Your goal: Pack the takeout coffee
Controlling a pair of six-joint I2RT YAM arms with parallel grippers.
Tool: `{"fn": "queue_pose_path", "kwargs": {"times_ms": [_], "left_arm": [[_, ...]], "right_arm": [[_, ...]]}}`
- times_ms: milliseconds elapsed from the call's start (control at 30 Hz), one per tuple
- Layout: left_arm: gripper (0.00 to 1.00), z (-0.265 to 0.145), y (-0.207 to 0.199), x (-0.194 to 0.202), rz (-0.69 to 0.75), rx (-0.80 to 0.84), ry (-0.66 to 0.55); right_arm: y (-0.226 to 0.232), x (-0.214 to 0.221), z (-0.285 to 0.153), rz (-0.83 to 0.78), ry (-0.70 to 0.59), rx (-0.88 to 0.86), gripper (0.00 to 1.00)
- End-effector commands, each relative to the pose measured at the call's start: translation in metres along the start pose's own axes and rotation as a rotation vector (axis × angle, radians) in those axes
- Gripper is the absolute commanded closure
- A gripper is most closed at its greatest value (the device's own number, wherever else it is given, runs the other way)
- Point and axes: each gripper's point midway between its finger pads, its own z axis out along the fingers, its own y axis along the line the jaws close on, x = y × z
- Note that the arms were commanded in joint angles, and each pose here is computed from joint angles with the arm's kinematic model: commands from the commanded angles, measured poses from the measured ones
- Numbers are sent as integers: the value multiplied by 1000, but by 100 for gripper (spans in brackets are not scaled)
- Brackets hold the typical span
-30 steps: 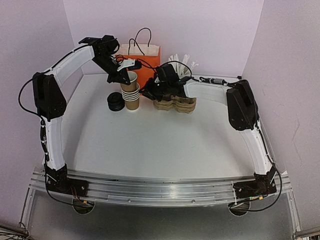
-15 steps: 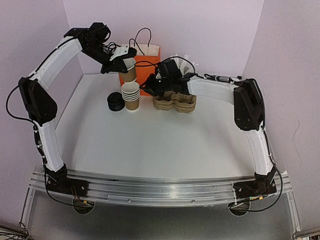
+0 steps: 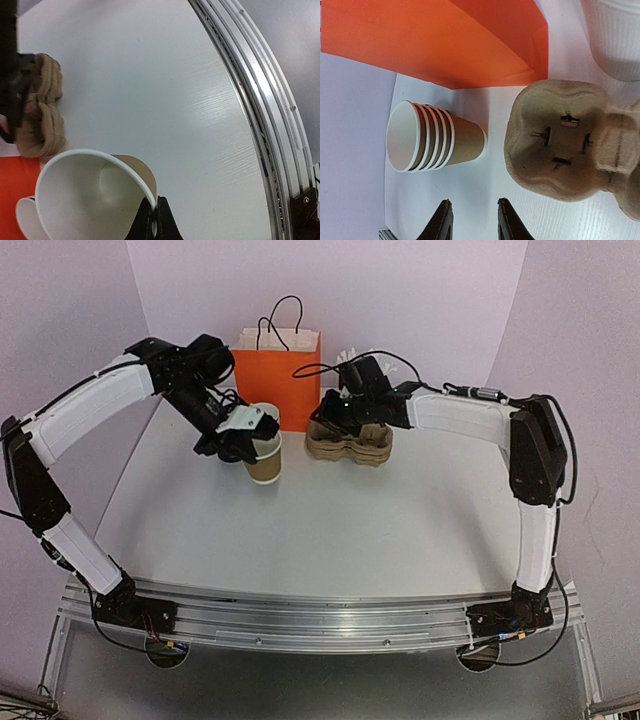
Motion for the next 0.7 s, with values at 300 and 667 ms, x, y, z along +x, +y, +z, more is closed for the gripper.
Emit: {"fn": "queue_pose_path", "kwargs": {"times_ms": [300, 667], "left_arm": [[100, 95, 12, 35, 104, -113, -43], [100, 125, -2, 61, 27, 29, 23]], "right_arm": [[9, -32, -86, -81, -150, 27, 72], [9, -27, -83, -86, -134, 28, 71]]}}
